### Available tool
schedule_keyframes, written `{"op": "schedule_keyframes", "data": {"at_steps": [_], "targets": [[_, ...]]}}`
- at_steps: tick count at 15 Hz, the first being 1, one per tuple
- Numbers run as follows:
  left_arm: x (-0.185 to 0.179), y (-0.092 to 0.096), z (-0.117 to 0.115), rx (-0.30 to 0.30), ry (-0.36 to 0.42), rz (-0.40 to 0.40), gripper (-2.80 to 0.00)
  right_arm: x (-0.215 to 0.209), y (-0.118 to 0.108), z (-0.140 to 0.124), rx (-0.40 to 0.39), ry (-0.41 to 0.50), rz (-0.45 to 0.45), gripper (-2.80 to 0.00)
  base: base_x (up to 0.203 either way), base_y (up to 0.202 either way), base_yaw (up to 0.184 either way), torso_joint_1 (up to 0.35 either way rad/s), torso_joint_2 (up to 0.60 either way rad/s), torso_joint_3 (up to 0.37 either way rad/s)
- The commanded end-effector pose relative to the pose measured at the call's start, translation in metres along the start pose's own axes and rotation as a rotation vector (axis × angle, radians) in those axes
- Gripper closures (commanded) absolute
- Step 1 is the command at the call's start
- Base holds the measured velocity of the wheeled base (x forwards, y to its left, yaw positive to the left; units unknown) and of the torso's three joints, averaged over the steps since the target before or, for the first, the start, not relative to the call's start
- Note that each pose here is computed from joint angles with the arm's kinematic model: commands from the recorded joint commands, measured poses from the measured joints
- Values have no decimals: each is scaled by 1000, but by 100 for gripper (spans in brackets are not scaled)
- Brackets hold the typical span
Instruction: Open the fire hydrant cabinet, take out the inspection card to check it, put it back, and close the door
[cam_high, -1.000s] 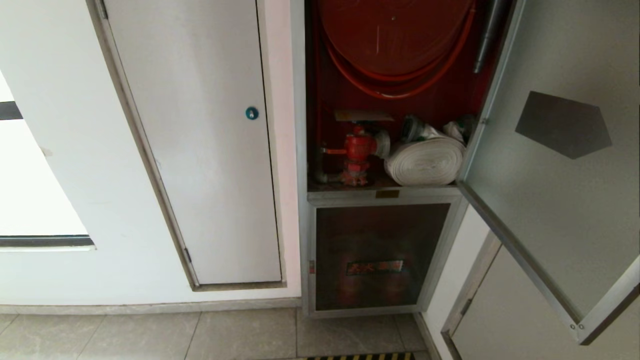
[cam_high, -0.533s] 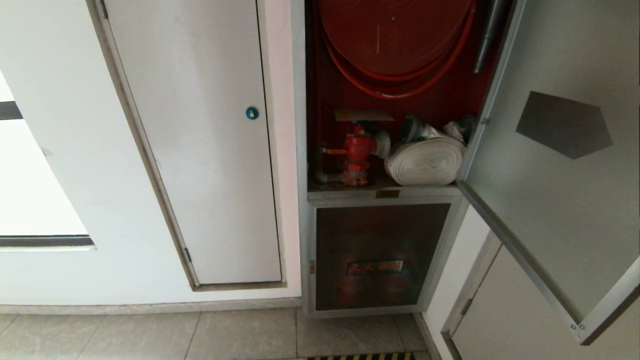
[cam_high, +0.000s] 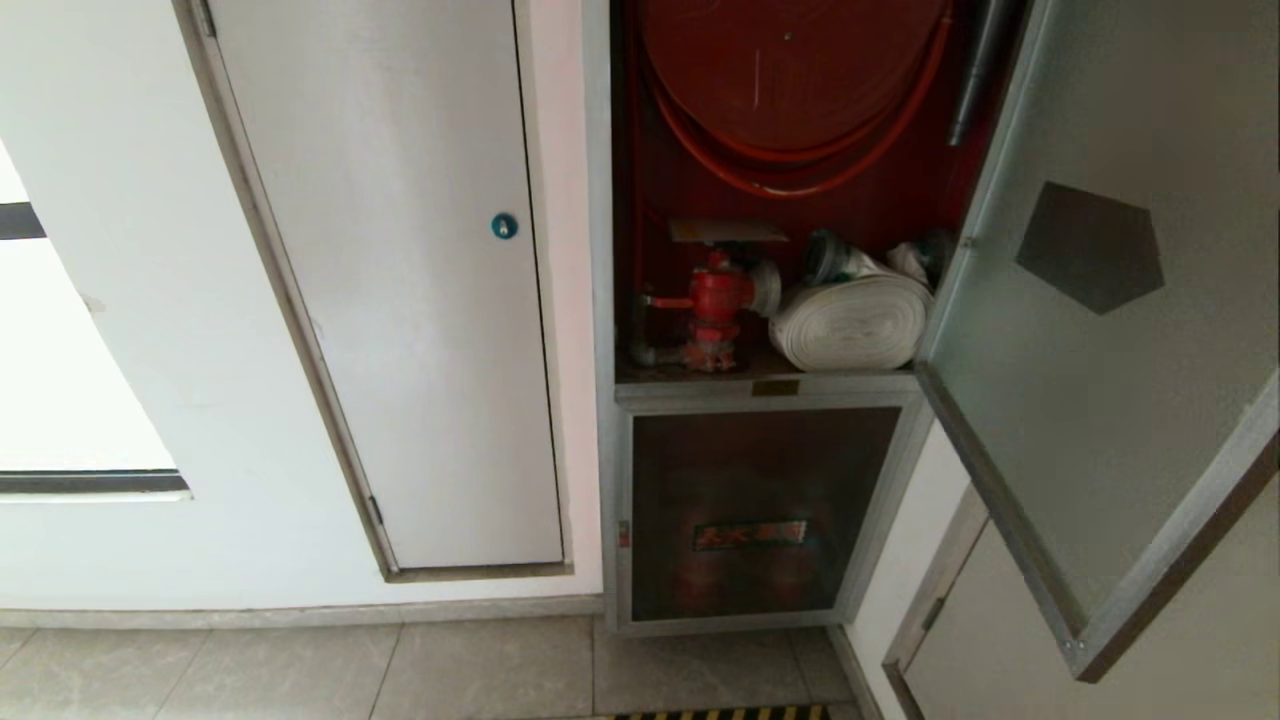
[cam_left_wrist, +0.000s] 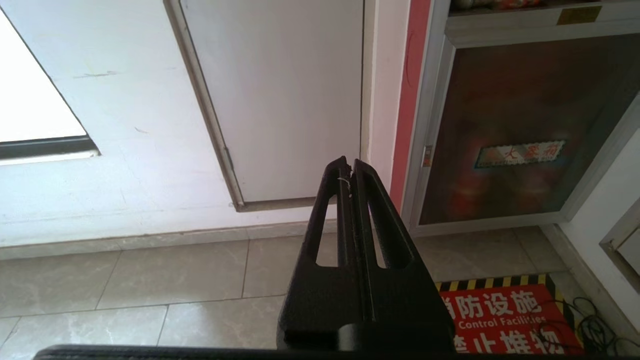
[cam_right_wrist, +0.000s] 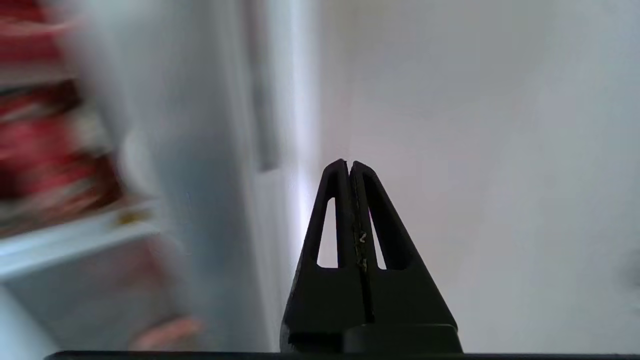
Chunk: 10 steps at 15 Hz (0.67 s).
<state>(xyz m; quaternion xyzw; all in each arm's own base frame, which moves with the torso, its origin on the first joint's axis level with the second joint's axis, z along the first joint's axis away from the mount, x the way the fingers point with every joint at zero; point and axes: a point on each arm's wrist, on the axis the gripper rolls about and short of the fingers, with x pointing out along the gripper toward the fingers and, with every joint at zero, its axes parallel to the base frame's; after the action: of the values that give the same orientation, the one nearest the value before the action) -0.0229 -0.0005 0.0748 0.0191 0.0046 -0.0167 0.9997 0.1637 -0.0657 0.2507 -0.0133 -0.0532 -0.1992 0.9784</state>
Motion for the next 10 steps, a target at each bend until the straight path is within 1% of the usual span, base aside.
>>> {"op": "schedule_keyframes", "data": {"at_steps": [1, 3, 6, 7, 10], "targets": [[0, 0, 0, 0, -1, 0, 0, -5, 7, -2, 12, -2, 72, 0, 0, 0, 0, 0, 0, 0], [0, 0, 0, 0, 1, 0, 0, -5, 26, -1, 32, 0, 185, 0, 0, 0, 0, 0, 0, 0], [0, 0, 0, 3, 0, 1, 0, -3, 66, 1, 57, 13, 388, 0, 0, 0, 0, 0, 0, 0], [0, 0, 0, 3, 1, 0, 0, 0, 80, 1, 63, 21, 439, 0, 0, 0, 0, 0, 0, 0], [0, 0, 0, 1, 0, 1, 0, 11, 117, 3, 84, 40, 522, 0, 0, 0, 0, 0, 0, 0]]}}
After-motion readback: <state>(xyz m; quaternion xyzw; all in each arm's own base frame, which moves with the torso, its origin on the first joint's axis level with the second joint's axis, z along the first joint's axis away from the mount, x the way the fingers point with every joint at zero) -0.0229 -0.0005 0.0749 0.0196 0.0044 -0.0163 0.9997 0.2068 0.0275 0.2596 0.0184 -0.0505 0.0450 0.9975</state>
